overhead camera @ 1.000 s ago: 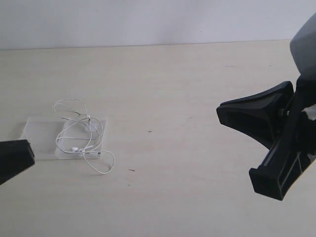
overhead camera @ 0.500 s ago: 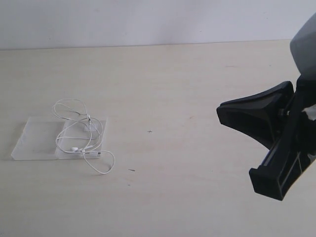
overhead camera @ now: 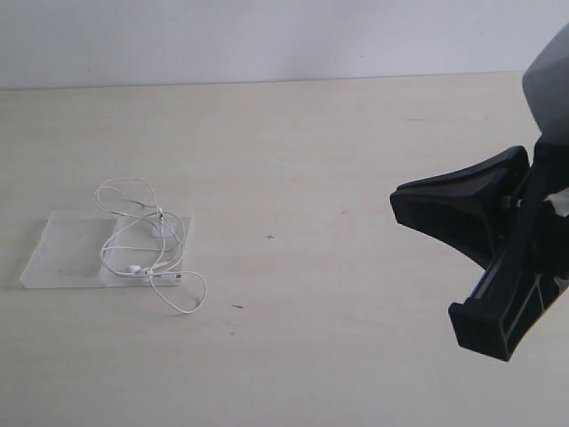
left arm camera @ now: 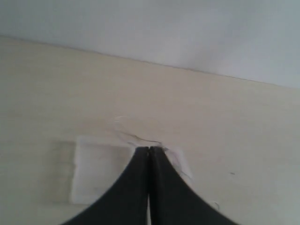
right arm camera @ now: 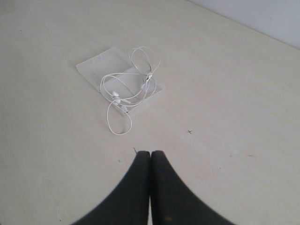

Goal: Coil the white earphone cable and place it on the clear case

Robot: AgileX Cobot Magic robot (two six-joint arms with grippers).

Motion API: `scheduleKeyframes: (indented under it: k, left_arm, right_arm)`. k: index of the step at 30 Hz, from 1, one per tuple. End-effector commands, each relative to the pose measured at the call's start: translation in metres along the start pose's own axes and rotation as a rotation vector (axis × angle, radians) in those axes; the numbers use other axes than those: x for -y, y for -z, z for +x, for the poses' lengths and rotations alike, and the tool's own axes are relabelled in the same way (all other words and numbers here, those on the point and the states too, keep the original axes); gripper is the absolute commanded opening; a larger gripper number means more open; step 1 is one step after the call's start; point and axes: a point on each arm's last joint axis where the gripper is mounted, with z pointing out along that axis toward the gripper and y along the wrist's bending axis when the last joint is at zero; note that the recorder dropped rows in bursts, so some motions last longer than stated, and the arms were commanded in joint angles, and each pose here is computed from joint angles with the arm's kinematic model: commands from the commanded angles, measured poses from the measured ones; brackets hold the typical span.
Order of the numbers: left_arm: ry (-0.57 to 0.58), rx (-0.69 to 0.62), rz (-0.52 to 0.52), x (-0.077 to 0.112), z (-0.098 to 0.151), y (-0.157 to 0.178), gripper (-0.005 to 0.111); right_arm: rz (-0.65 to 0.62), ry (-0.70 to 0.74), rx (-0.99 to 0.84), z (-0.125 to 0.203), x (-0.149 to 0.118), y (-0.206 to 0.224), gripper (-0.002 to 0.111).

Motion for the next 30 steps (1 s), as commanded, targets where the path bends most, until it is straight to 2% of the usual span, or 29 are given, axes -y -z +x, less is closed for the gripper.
scheduleKeyframes:
  k: [1,3,6,9,13,17,23,26,30]
  left_arm:
    - [0.163,0.079,-0.216,-0.022,0.001,0.001,0.000]
    - [0.154,0.160,-0.228,-0.025,0.003,0.002,0.000]
    - [0.093,0.272,-0.173,-0.024,0.011,0.003,0.000]
    - [0.051,0.346,-0.126,-0.023,0.020,0.004,0.000]
    - [-0.012,0.415,-0.119,-0.022,0.021,0.012,0.000]
    - [-0.083,0.412,-0.154,-0.023,0.024,0.016,0.000]
    - [-0.172,0.320,-0.203,-0.027,0.031,0.013,0.000]
    - [-0.170,0.287,-0.215,-0.028,0.033,0.013,0.000]
    - [-0.108,0.191,-0.235,-0.031,0.042,0.011,0.000]
  right_arm:
    - [0.005,-0.006,0.019,-0.001,0.001,0.001,0.000]
    - [0.005,-0.006,0.019,-0.001,0.001,0.001,0.000]
    - [0.005,-0.006,0.019,-0.001,0.001,0.001,0.000]
    - [0.005,-0.006,0.019,-0.001,0.001,0.001,0.000]
    - [0.005,-0.004,0.019,-0.001,0.001,0.001,0.000]
    - [0.005,-0.004,0.019,-0.001,0.001,0.001,0.000]
    - [0.005,-0.004,0.019,-0.001,0.001,0.001,0.000]
    - [0.005,-0.004,0.019,-0.001,0.001,0.001,0.000]
    - [0.005,-0.004,0.019,-0.001,0.001,0.001,0.000]
